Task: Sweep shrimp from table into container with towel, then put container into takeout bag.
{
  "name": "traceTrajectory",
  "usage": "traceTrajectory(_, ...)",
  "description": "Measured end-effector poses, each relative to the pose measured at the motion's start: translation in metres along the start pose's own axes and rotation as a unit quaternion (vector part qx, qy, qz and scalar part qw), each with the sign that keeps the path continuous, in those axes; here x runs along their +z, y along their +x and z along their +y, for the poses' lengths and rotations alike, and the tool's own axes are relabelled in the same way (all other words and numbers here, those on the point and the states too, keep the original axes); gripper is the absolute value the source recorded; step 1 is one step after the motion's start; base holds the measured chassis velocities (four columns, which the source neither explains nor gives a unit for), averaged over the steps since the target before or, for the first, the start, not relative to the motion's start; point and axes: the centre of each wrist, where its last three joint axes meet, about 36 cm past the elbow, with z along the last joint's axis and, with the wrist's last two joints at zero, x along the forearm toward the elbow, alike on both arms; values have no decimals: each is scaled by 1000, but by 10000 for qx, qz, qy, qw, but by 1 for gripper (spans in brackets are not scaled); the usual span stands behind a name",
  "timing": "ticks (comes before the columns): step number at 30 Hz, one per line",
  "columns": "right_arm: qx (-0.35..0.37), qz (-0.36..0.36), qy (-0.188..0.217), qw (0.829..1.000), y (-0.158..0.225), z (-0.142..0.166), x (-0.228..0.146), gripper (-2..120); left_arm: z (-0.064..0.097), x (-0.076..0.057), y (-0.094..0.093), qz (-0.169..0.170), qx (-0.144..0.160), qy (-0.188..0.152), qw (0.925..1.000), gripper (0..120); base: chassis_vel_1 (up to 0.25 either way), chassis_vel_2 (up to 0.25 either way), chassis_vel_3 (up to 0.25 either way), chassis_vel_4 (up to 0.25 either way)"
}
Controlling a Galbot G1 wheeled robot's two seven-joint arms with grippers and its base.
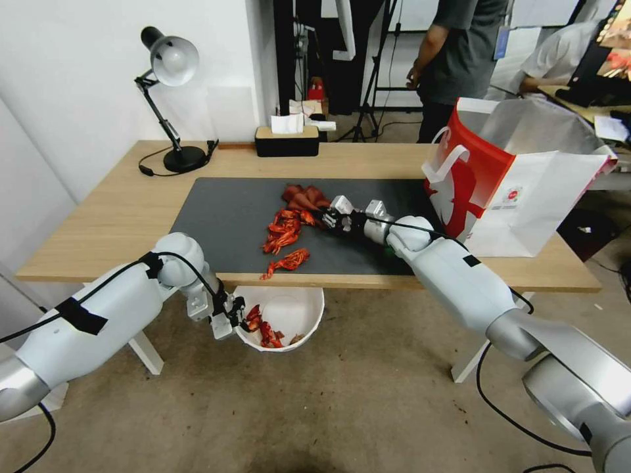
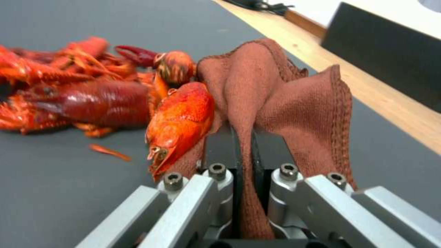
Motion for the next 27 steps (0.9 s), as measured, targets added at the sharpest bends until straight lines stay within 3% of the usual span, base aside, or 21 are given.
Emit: traceTrajectory(27,-773,-246,-214,9965,14,19,6,2,4,1,-1,-14,1,-42,10000,0,0,0,0,0)
